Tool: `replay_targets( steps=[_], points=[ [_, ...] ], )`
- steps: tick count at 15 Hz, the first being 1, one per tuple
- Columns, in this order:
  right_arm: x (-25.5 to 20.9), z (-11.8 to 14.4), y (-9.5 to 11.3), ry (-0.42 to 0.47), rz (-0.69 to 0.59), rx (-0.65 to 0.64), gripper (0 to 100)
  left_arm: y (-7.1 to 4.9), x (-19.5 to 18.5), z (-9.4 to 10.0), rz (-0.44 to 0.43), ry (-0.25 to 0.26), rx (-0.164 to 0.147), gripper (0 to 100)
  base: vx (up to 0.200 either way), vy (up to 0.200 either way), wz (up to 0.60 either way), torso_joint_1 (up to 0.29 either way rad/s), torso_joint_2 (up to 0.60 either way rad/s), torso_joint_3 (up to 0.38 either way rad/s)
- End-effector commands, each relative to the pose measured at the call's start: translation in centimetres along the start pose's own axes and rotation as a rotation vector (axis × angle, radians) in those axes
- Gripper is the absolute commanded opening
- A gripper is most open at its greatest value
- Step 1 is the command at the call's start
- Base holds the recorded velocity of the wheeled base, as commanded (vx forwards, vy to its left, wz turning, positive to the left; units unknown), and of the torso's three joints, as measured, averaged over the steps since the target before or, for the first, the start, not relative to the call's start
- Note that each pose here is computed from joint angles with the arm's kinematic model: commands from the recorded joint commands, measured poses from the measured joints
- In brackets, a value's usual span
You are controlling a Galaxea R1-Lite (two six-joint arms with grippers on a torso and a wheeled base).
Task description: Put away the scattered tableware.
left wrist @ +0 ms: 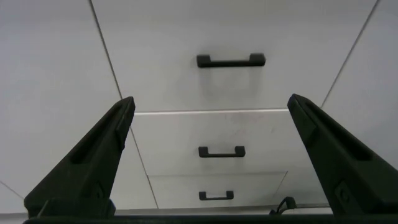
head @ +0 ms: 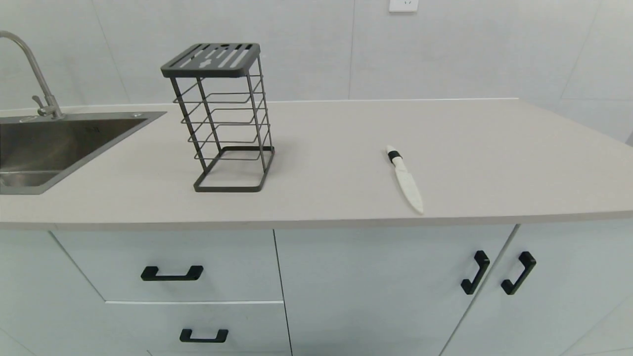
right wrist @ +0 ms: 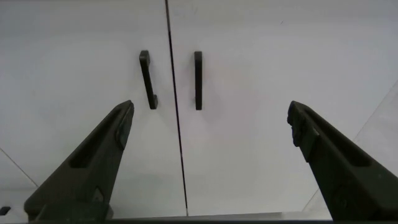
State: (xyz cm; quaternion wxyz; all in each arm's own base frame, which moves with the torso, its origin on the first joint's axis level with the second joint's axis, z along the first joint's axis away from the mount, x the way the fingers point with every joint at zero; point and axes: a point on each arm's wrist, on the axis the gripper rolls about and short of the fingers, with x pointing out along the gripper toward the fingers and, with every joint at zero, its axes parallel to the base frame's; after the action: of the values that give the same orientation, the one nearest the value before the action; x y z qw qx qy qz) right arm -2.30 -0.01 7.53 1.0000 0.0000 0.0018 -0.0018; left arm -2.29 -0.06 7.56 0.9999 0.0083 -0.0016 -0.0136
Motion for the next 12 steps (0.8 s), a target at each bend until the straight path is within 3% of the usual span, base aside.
replay_targets(
  steps=[1,4,9,12],
  points=[
    [0.01,0.00,0.00,0.001,-0.001,0.000,100,0.00,0.01,0.00,0.000,0.001,0.000,100,0.200,0.000,0.00,0.222,-0.50,-0.207],
    [0.01,0.00,0.00,0.001,-0.001,0.000,100,0.00,0.01,0.00,0.001,0.001,-0.004,100,0.000,0.000,0.00,0.193,-0.36,-0.170],
    [0.01,0.00,0.00,0.001,-0.001,0.000,100,0.00,0.01,0.00,0.001,0.001,-0.006,100,0.000,0.000,0.00,0.067,-0.13,-0.062],
    [0.01,0.00,0.00,0.001,-0.001,0.000,100,0.00,0.01,0.00,0.001,0.001,-0.006,100,0.000,0.000,0.00,0.245,-0.42,-0.189]
  ],
)
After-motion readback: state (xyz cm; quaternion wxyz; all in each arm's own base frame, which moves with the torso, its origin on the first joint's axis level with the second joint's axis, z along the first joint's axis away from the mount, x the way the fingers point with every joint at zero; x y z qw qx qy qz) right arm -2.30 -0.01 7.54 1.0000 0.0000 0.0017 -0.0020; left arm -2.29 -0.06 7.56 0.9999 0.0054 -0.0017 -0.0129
